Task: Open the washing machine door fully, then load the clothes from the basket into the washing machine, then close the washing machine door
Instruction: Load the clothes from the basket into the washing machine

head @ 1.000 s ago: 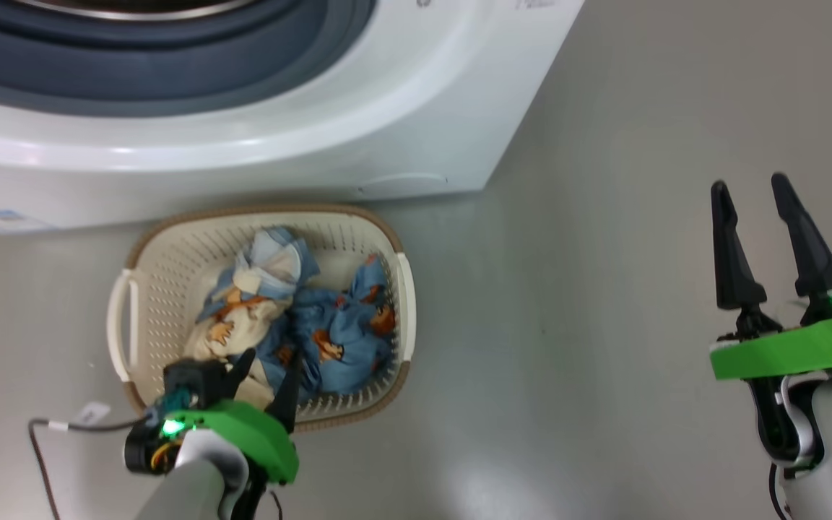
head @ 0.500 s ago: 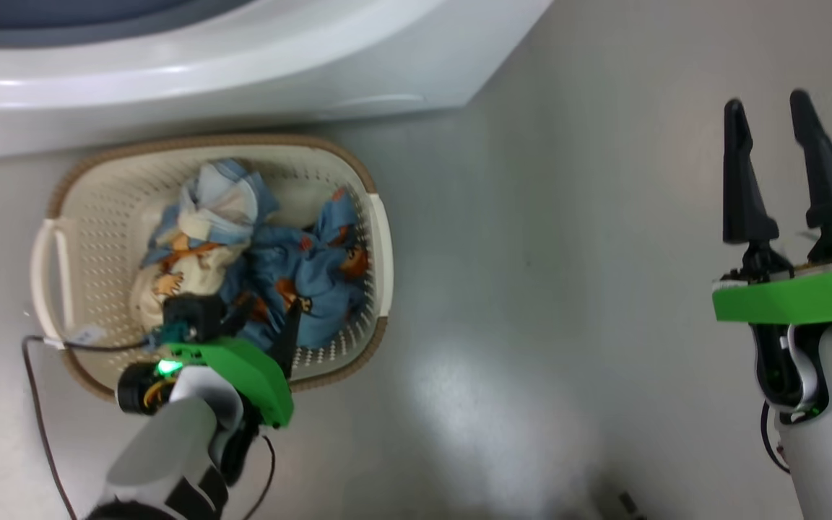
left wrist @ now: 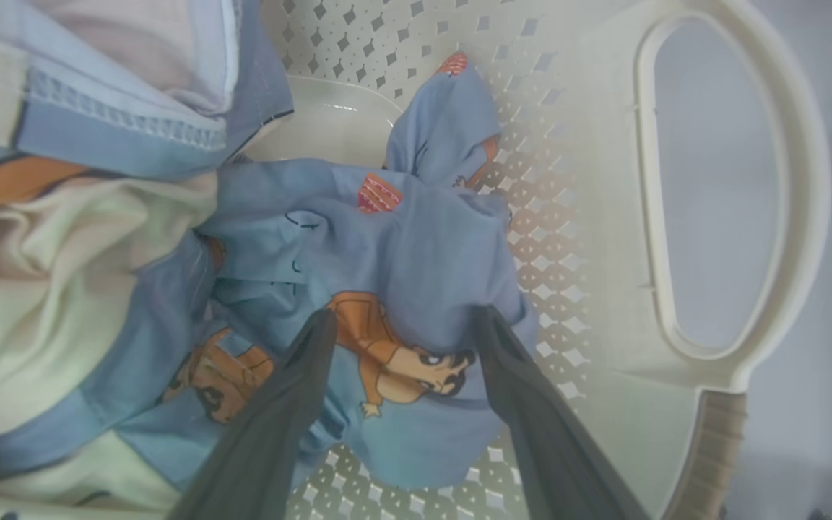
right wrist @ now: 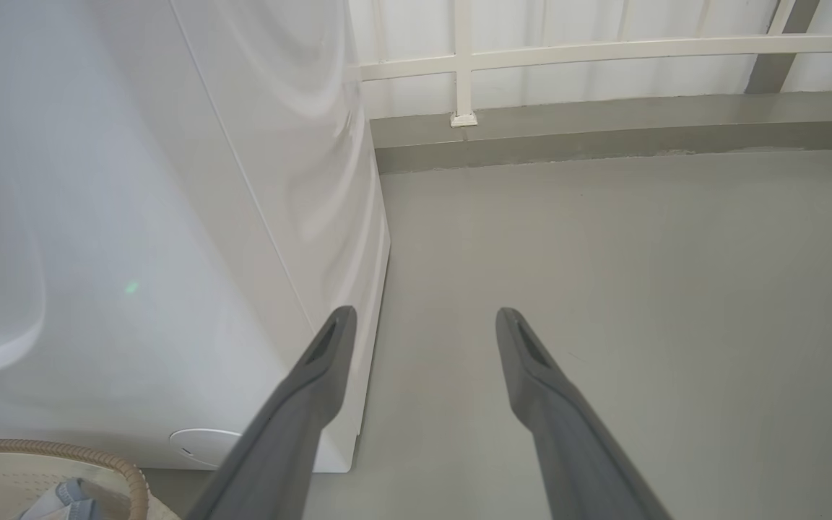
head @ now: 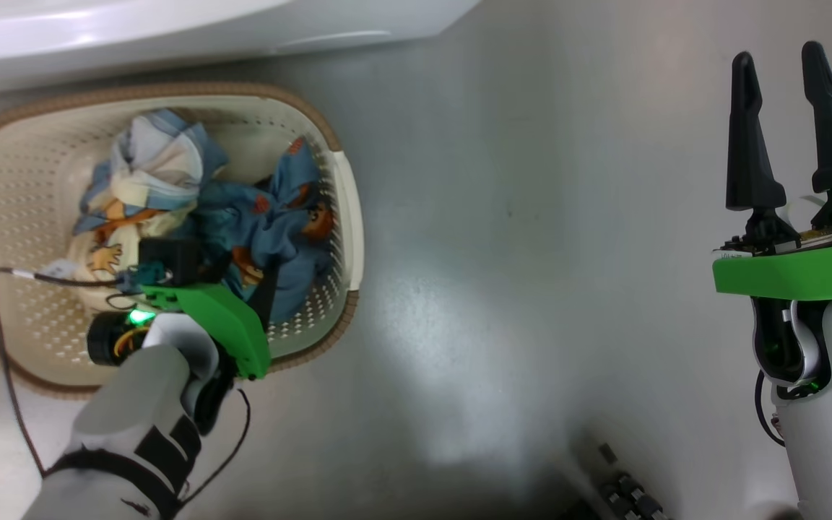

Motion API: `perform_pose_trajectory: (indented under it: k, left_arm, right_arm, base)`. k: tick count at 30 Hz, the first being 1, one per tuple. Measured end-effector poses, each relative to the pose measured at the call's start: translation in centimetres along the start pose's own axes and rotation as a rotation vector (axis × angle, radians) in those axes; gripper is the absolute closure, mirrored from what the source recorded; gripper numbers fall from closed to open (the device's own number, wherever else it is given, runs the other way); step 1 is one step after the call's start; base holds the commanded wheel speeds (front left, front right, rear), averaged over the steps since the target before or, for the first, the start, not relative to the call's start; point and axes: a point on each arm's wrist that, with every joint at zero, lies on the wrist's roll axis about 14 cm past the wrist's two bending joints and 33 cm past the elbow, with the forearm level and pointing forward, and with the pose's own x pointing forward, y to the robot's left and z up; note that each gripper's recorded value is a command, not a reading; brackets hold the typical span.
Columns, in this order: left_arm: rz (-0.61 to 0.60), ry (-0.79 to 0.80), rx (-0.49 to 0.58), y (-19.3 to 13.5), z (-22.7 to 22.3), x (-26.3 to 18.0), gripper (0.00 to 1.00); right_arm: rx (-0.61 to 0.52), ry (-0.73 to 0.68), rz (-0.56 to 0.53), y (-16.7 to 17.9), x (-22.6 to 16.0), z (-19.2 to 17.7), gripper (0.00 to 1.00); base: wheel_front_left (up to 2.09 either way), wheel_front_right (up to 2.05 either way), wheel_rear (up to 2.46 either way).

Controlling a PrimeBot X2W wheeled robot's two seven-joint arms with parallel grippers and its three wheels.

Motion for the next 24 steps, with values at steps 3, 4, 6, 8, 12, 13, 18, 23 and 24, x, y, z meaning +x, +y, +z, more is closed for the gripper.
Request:
perform_pose_trajectory:
  k: [3,4,6,8,12,13,18,23,24]
  left_arm:
    - [-0.002,0.015,-0.001,0.3,-0.2,0.8,0.00]
    - [-0.007,0.023,0.000,0.2,-0.3,1.1,0.00]
    - [-0.016,0.036,0.006,0.0,-0.5,1.6,0.00]
    - [-0.025,0.048,-0.003,-0.2,-0.7,2.0,0.00]
    - [-0.038,0.066,-0.010,-0.6,-1.2,2.6,0.00]
    - [-0.041,0.071,-0.009,-0.6,-1.2,2.7,0.00]
    - [-0.048,0.077,-0.025,-0.9,-1.0,3.1,1.00]
    - [-0.050,0.071,-0.030,-1.1,-0.5,2.8,1.00]
    - [-0.050,0.066,-0.034,-1.1,-0.4,2.6,1.00]
  right_arm:
    - [-0.005,0.010,-0.011,-0.4,0.0,-0.5,0.00]
    - [-0.007,0.014,-0.015,-0.6,-0.1,-0.7,0.00]
    - [-0.012,0.022,-0.025,-1.0,-0.2,-1.0,0.00]
    - [-0.014,0.027,-0.033,-1.2,-0.2,-1.2,0.00]
    - [-0.016,0.033,-0.045,-1.6,-0.4,-1.5,0.00]
    - [-0.017,0.034,-0.048,-1.7,-0.4,-1.5,0.00]
    - [-0.022,0.034,-0.055,-1.9,-0.6,-1.3,0.00]
    - [-0.022,0.021,-0.054,-1.9,-0.7,-0.6,0.00]
    - [-0.022,0.016,-0.053,-1.8,-0.7,-0.4,0.00]
  base:
    - [0.00,0.00,0.00]
    - [0.00,0.00,0.00]
    - [0.00,0.00,0.00]
    - [0.00,0.00,0.00]
    - [0.00,0.00,0.00]
    - [0.00,0.00,0.00]
    - [0.00,0.00,0.00]
    - [0.00,0.00,0.00]
    - [0.00,0.00,0.00]
